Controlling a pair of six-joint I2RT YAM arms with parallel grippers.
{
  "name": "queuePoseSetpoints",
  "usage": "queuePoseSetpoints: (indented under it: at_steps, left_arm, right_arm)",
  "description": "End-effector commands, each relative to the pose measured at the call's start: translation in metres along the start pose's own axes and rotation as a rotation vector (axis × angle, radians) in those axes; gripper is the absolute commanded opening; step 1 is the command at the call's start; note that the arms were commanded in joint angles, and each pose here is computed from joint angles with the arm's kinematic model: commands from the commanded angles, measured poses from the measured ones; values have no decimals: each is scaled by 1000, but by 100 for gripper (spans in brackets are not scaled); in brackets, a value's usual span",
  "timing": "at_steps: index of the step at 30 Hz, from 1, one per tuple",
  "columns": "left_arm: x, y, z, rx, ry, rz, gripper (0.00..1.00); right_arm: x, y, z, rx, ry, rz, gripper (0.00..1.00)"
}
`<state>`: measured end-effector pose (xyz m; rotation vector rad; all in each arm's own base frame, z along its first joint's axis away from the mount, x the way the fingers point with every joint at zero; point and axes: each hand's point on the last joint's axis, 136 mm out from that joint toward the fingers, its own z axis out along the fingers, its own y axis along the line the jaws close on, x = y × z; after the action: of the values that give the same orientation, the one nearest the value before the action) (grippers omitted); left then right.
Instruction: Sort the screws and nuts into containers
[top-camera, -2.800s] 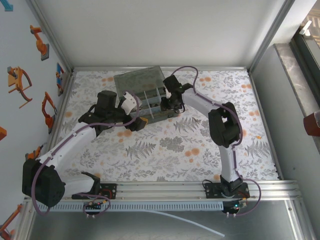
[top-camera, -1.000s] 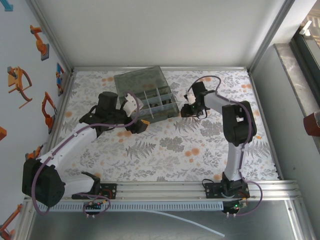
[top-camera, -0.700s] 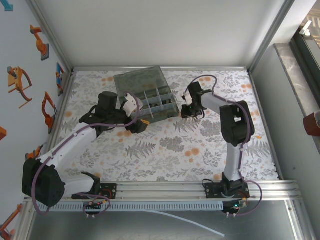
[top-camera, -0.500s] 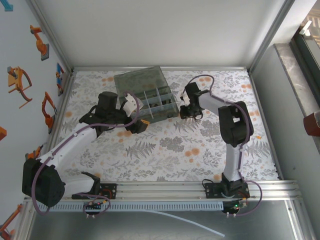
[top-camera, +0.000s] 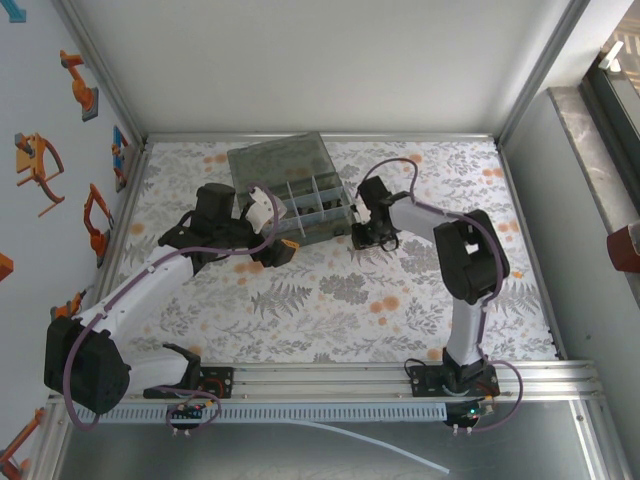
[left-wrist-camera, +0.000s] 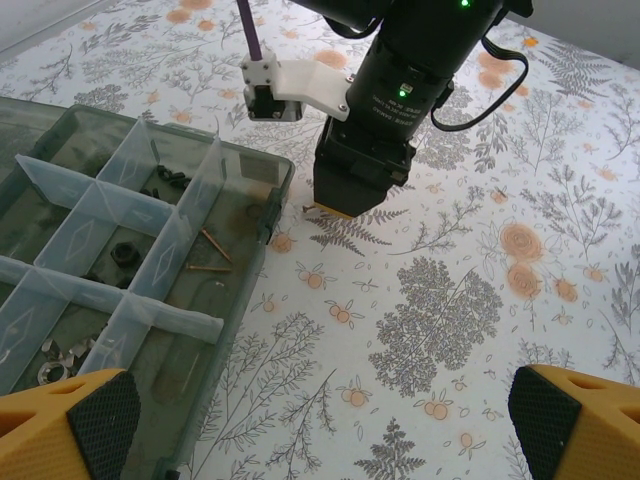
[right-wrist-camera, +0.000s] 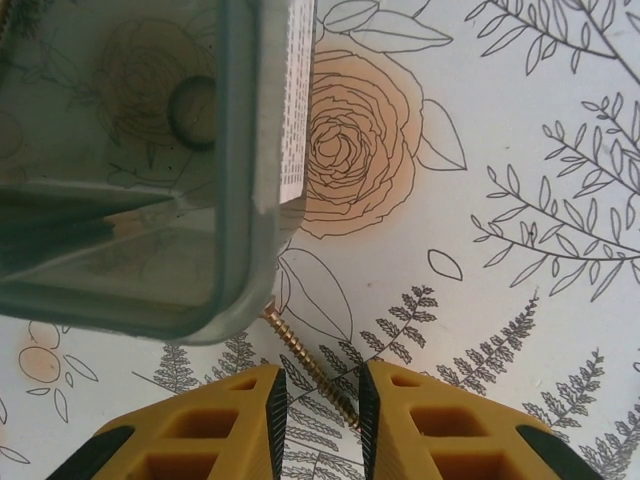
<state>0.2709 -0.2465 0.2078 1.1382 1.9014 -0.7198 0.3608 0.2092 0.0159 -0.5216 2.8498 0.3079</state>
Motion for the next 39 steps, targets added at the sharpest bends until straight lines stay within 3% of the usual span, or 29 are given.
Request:
queuePoseSetpoints:
  at_steps: [1,6,12,16,22,28,33,39]
  left_arm:
    - [-6,-6,-4,16,-18,6,97]
    - [-4,-7,-6,9,-18,16,97]
    - [-6,-6,-4,15,-17,11,97]
    - [-6,-7,-4,18,-18,10,97]
    - [-7,-7,-5,15,-23,12,97]
    - [-7,-2,-6,-13,-22,8,97]
    - [-6,1,-6,-26,-17,7,97]
    - [-3,4,-8,-52,-13,15,97]
  right_arm:
    - [49,10,27,25,207,-4,20]
    - [62,13,34,102,248,-51,4]
    - [84,17,15,90,229,-11,0]
    - [86,23,-13,60,152,36,0]
    - [56,35,-69,18,23,51,0]
    - [1,68,-95,-108,-72,7,0]
    - [-42,81,-80,-137,-77,-42,0]
    - [-62,82,-54,-130,-48,-59,0]
